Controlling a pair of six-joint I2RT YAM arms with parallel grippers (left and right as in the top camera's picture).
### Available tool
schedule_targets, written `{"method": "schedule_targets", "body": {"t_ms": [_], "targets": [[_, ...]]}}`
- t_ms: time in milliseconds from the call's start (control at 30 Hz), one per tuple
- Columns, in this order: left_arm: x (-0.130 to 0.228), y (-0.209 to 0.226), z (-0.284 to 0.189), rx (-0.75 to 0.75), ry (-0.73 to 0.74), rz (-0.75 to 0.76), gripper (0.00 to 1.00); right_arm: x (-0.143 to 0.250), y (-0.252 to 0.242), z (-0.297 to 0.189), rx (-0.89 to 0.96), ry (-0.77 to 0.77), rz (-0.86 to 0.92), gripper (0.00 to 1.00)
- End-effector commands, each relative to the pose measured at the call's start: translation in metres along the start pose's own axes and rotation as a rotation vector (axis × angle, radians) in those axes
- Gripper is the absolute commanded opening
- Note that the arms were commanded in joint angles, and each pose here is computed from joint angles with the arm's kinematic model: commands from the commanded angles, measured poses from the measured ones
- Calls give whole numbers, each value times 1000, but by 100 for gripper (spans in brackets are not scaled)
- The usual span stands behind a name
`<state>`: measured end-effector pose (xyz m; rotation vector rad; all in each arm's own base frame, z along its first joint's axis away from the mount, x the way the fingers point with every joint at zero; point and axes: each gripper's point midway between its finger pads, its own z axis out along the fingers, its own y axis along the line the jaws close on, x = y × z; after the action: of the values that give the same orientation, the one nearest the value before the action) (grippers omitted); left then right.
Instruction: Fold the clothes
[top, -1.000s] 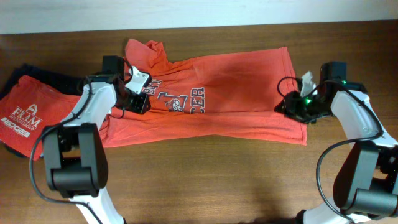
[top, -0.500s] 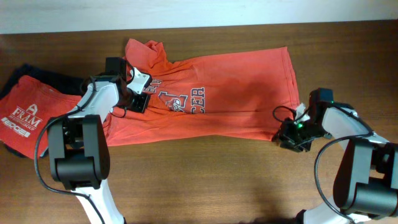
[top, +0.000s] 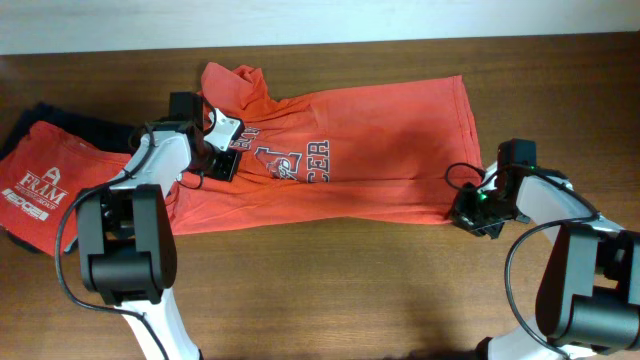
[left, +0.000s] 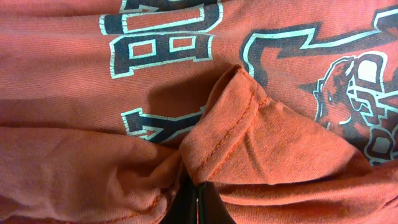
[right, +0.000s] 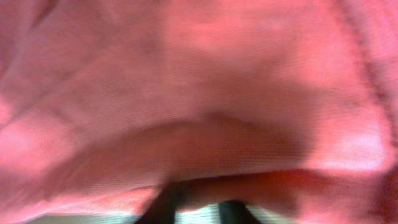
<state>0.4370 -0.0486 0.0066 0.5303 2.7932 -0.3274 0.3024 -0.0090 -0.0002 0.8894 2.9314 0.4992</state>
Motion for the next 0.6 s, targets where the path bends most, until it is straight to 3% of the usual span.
{"method": "schedule_targets", "body": {"t_ms": [0,167,567], "targets": [[8,1,15,3,37,-17,0,6,-43,-1,234,-19,57,6],[1,11,9,-26,21,-62,0,8,-81,-14,455,-44,65,5],[-41,43,-28,-97,-87,-164,0,10,-82,-15,464,-35,64,13]]}}
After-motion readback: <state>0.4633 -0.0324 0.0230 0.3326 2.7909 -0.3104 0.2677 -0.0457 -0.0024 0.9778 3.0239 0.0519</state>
